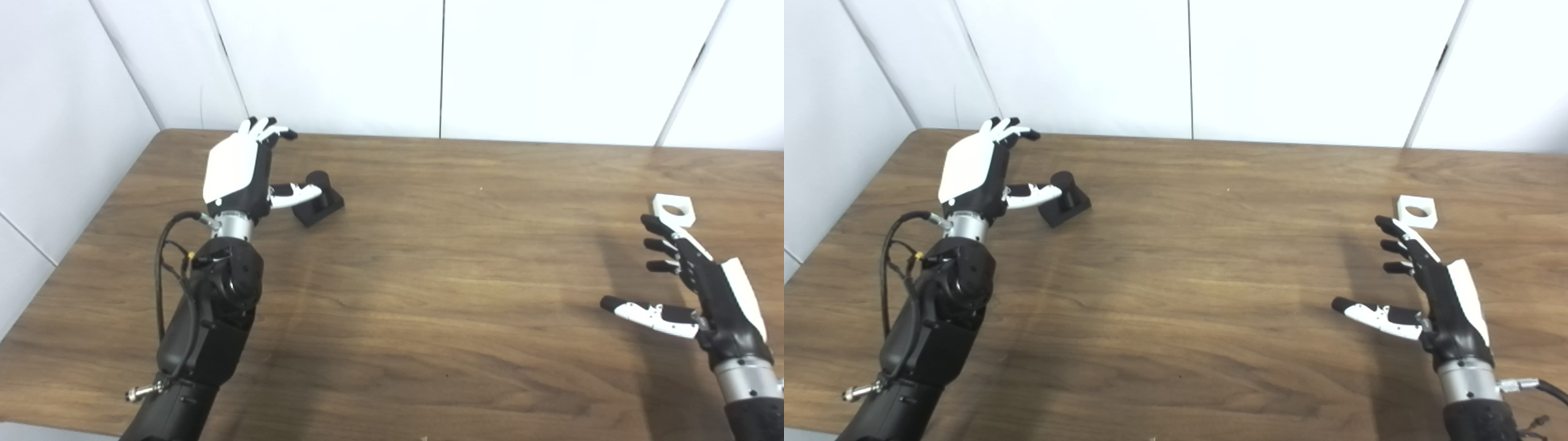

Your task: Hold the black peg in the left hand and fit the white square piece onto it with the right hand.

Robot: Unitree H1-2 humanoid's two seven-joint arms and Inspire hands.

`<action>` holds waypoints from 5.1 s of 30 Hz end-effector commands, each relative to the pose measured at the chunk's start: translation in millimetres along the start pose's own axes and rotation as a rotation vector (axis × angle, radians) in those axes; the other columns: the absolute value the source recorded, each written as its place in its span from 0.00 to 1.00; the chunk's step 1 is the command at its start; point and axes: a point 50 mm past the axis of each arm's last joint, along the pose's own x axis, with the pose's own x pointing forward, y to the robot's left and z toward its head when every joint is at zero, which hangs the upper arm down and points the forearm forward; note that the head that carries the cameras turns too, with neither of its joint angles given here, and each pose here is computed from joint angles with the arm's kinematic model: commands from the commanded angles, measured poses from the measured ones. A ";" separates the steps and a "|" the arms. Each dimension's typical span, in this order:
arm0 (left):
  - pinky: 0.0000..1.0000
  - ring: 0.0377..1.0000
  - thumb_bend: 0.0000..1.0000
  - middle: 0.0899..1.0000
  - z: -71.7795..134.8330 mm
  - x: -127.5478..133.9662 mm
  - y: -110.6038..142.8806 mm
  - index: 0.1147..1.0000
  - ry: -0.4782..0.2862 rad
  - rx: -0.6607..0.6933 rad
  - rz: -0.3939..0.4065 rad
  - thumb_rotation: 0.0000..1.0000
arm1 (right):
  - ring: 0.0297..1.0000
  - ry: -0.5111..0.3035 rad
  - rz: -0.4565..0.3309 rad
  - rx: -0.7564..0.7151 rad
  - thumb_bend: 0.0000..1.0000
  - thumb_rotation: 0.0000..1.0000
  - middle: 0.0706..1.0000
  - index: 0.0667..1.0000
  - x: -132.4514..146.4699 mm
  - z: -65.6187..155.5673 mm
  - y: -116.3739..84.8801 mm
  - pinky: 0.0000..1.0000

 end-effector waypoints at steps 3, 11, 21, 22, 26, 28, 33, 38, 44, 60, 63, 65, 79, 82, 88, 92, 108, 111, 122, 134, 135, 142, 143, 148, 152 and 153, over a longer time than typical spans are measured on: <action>1.00 1.00 0.94 1.00 3.2 17.5 19.3 0.72 0.005 0.062 0.045 0.51 | 0.82 -0.081 -0.037 -0.013 0.66 0.00 0.87 0.84 6.0 18.4 -9.9 0.70; 1.00 1.00 0.99 1.00 1.9 16.2 7.2 0.67 0.024 0.070 0.001 0.55 | 0.82 -0.069 -0.038 -0.014 0.65 0.00 0.87 0.85 4.5 21.4 -9.1 0.70; 1.00 1.00 0.98 1.00 -8.1 14.4 -12.7 0.66 0.036 0.107 -0.044 0.55 | 0.83 -0.066 -0.045 -0.012 0.64 0.00 0.87 0.85 4.1 23.1 -9.9 0.71; 1.00 1.00 0.98 1.00 -10.3 13.7 -16.1 0.66 0.032 0.120 -0.044 0.54 | 0.83 -0.067 -0.046 -0.011 0.65 0.00 0.88 0.85 3.7 22.6 -10.0 0.72; 1.00 1.00 0.98 1.00 -18.2 12.9 -27.5 0.65 0.034 0.165 -0.053 0.51 | 0.84 -0.073 -0.047 0.001 0.65 0.00 0.89 0.85 1.7 20.6 -11.3 0.73; 1.00 1.00 0.97 1.00 -20.9 12.7 -31.9 0.65 0.038 0.180 -0.060 0.51 | 0.84 -0.066 -0.046 0.003 0.65 0.00 0.89 0.85 0.1 21.2 -12.1 0.72; 1.00 1.00 0.94 1.00 -26.6 13.3 -41.0 0.64 0.047 0.185 -0.068 0.48 | 0.84 -0.058 -0.042 -0.002 0.64 0.00 0.89 0.85 -2.4 23.1 -13.4 0.73; 1.00 1.00 0.88 1.00 -34.8 14.2 -50.8 0.63 0.045 0.210 -0.072 0.45 | 0.84 -0.065 -0.032 -0.006 0.64 0.00 0.89 0.85 -3.6 22.4 -12.8 0.73; 1.00 1.00 0.78 1.00 -42.6 13.5 -60.2 0.61 0.052 0.192 -0.091 0.43 | 0.84 -0.063 -0.031 -0.005 0.64 0.00 0.90 0.85 -5.6 20.1 -13.7 0.73; 1.00 1.00 0.67 0.96 -39.2 13.5 -63.4 0.53 0.047 0.109 -0.171 0.39 | 0.83 -0.054 -0.062 0.005 0.59 0.00 0.89 0.84 -8.5 21.6 -17.6 0.73; 1.00 1.00 0.65 0.95 -39.0 12.6 -65.6 0.52 0.042 0.110 -0.183 0.40 | 0.83 -0.053 -0.067 0.005 0.58 0.00 0.89 0.83 -9.9 22.1 -18.6 0.72; 1.00 1.00 0.66 0.95 -38.9 12.1 -66.3 0.51 0.044 0.109 -0.195 0.37 | 0.83 -0.053 -0.073 0.005 0.57 0.00 0.89 0.83 -10.3 21.9 -18.8 0.72; 1.00 1.00 0.52 0.93 -40.3 10.7 -66.4 0.42 0.037 0.043 -0.232 0.07 | 0.83 -0.056 -0.078 0.016 0.55 0.00 0.89 0.83 -9.2 21.8 -17.0 0.72; 1.00 1.00 0.52 0.93 -39.2 10.5 -66.6 0.42 0.037 0.041 -0.236 0.07 | 0.83 -0.051 -0.076 0.017 0.55 0.00 0.89 0.83 -9.2 22.3 -17.1 0.73; 1.00 1.00 0.52 0.93 -39.0 10.3 -66.9 0.42 0.019 0.018 -0.250 0.07 | 0.82 -0.047 -0.079 0.003 0.54 0.00 0.89 0.83 -9.2 22.6 -17.2 0.72; 1.00 1.00 0.52 0.94 -37.5 8.0 -64.7 0.42 -0.010 -0.006 -0.275 0.07 | 0.82 -0.051 -0.082 0.010 0.54 0.00 0.88 0.82 -8.4 22.2 -15.9 0.72; 1.00 1.00 0.52 0.97 0.2 0.4 -38.8 0.43 -0.348 -0.255 -0.500 0.09 | 0.81 -0.056 -0.077 -0.002 0.54 0.10 0.87 0.82 -5.6 18.0 -10.9 0.70; 1.00 1.00 0.52 0.98 8.6 -1.2 -36.2 0.43 -0.413 -0.268 -0.531 0.09 | 0.82 -0.049 -0.077 -0.001 0.54 0.15 0.88 0.82 -5.6 18.1 -9.4 0.71; 1.00 1.00 0.52 1.00 46.3 -21.0 -49.9 0.42 -0.618 -0.247 -0.618 0.09 | 0.81 -0.055 -0.086 -0.011 0.56 0.25 0.87 0.82 -7.2 12.4 -8.0 0.70; 1.00 1.00 0.52 1.00 92.3 -59.4 -81.6 0.42 -0.779 -0.267 -0.669 0.09 | 0.82 -0.063 -0.088 -0.005 0.57 0.27 0.88 0.82 -8.0 7.2 -8.9 0.70; 1.00 1.00 0.52 1.00 95.7 -62.6 -85.2 0.42 -0.790 -0.271 -0.675 0.09 | 0.82 -0.065 -0.089 -0.005 0.57 0.28 0.87 0.82 -7.9 7.0 -8.8 0.70; 1.00 1.00 0.52 1.00 113.8 -81.5 -108.7 0.42 -0.820 -0.302 -0.719 0.09 | 0.81 -0.067 -0.091 -0.013 0.58 0.31 0.87 0.82 -9.0 8.3 -9.4 0.70; 1.00 1.00 0.52 1.00 115.5 -83.3 -110.8 0.42 -0.823 -0.303 -0.725 0.09 | 0.81 -0.064 -0.091 -0.014 0.58 0.31 0.87 0.82 -9.4 8.6 -9.7 0.70; 1.00 1.00 0.52 1.00 113.5 -86.8 -114.4 0.42 -0.818 -0.303 -0.747 0.09 | 0.81 -0.061 -0.096 -0.022 0.58 0.33 0.87 0.82 -11.0 10.1 -8.2 0.71; 1.00 1.00 0.52 1.00 99.0 -84.4 -106.0 0.42 -0.811 -0.290 -0.747 0.08 | 0.79 -0.092 -0.110 -0.038 0.61 0.30 0.85 0.80 -9.0 9.2 2.2 0.67; 1.00 1.00 0.52 1.00 94.1 -83.4 -102.6 0.42 -0.809 -0.285 -0.746 0.08 | 0.79 -0.099 -0.114 -0.039 0.61 0.32 0.85 0.80 -8.1 8.9 6.1 0.66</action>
